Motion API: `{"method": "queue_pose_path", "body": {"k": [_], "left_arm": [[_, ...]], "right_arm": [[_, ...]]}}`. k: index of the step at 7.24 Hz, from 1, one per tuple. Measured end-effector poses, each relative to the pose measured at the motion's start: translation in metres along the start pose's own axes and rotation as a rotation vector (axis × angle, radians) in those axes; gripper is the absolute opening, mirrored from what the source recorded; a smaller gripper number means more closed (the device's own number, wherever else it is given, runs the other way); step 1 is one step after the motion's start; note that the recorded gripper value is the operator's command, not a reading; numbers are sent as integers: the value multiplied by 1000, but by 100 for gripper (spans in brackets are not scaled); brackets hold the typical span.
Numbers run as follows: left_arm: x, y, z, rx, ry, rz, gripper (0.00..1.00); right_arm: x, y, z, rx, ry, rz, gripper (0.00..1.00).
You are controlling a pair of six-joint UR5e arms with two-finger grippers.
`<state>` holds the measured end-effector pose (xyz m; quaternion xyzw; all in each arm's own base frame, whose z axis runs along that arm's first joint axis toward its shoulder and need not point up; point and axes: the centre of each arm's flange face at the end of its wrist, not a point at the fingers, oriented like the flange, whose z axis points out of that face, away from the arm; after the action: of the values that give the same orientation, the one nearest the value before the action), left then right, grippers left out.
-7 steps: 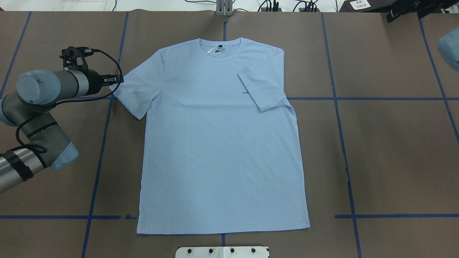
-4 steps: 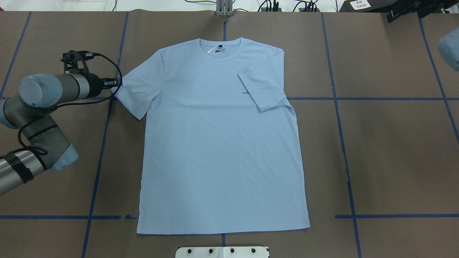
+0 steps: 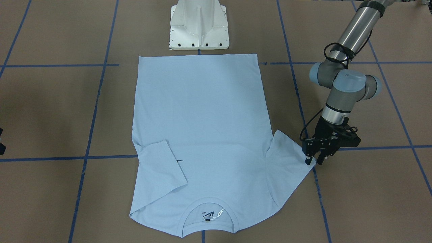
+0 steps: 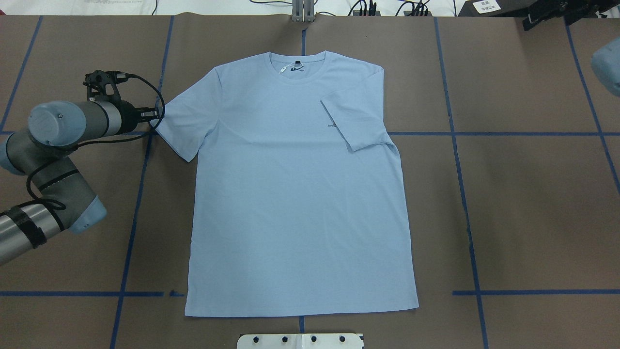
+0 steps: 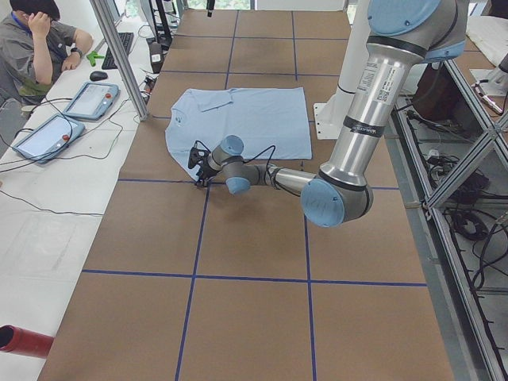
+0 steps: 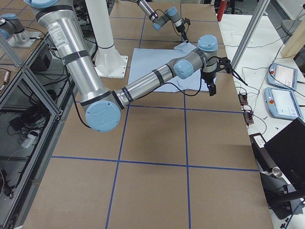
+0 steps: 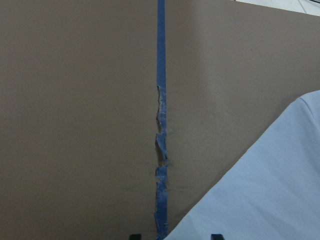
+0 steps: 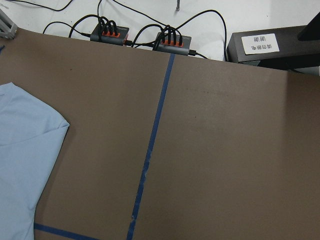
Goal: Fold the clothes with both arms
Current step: 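Fold the other sleeve inward with the left gripper while the right arm withdraws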
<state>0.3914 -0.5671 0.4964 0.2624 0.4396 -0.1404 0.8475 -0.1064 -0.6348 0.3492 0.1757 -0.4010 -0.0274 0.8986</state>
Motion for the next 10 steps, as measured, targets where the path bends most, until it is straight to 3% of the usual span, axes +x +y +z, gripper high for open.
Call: {"method": "queue_pose_path", "body": {"k": [4, 6, 10], "left_arm": [[26, -10, -3, 16, 17, 2, 0], [85, -26, -3, 8, -18, -30, 0], [237, -15, -5, -55, -92, -131, 0]], "right_arm": [[0, 0, -1, 2, 1, 1, 100], [0, 1, 0, 1, 0, 2, 100], [3, 4, 2, -3, 1, 5, 100]]}}
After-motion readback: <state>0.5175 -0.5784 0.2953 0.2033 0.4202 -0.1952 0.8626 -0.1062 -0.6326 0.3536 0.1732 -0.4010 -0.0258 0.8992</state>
